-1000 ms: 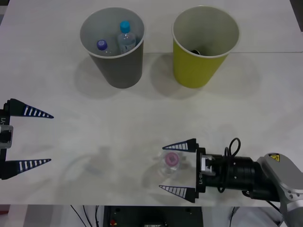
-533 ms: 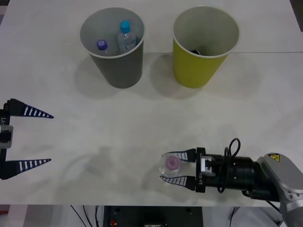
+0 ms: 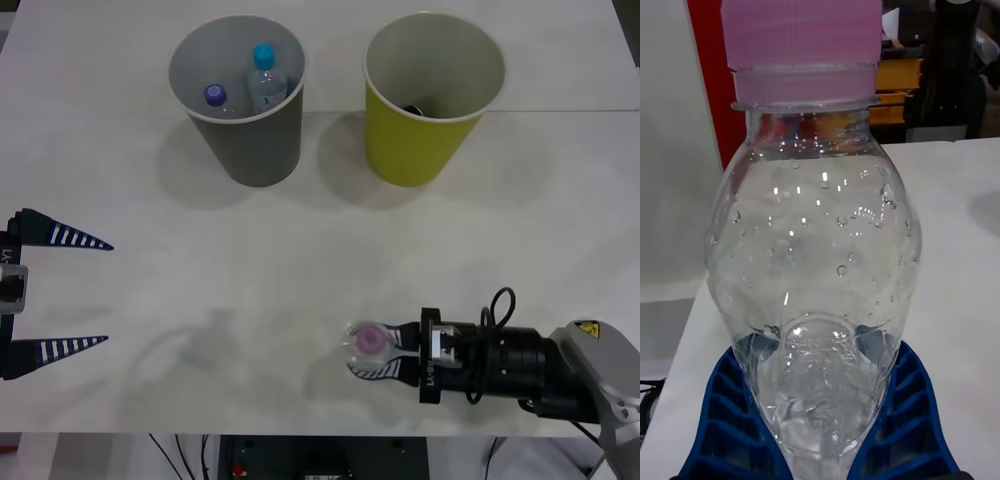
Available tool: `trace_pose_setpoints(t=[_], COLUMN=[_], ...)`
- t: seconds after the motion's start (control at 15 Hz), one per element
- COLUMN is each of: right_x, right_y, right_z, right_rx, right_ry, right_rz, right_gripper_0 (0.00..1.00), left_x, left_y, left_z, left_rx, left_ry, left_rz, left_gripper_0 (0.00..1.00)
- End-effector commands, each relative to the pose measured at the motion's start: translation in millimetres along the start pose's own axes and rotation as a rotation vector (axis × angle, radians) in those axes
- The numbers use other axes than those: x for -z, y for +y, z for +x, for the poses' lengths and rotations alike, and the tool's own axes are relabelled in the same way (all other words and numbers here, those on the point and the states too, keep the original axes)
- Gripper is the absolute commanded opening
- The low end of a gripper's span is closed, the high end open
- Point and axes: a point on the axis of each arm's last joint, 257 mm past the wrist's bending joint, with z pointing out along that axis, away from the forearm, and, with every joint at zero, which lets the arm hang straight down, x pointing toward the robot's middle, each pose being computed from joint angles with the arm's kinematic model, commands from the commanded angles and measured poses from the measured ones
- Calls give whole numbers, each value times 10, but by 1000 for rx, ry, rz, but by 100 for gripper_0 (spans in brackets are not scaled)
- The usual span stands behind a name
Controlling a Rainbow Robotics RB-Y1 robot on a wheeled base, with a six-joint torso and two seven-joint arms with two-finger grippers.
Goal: Put the can into the green bin and the plastic bottle into the gray bin
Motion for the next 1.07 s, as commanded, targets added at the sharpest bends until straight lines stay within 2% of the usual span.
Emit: trace_pose_setpoints(t=[0.07,0.33,0.6,0.87,1.07], right_x=[148,362,496,666,763], right_y=[-112,-248,-348,-525,-616], right_z=[-101,-262,-476,-616,-747], right_rx=[-44,-105,-227,-331,-433], right_ry=[47,185,288,370,426], right_rz=[3,46,156,237,309], right_gripper_0=[0,0,0,0,0], left_x=[0,0,0,0,0], left_y=[0,0,0,0,0], left_z=[0,0,0,0,0], left_rx=[0,0,0,0,0], left_ry=[0,0,0,0,0], left_rz=[0,0,0,0,0], left_gripper_0=[100,100,100,100,100])
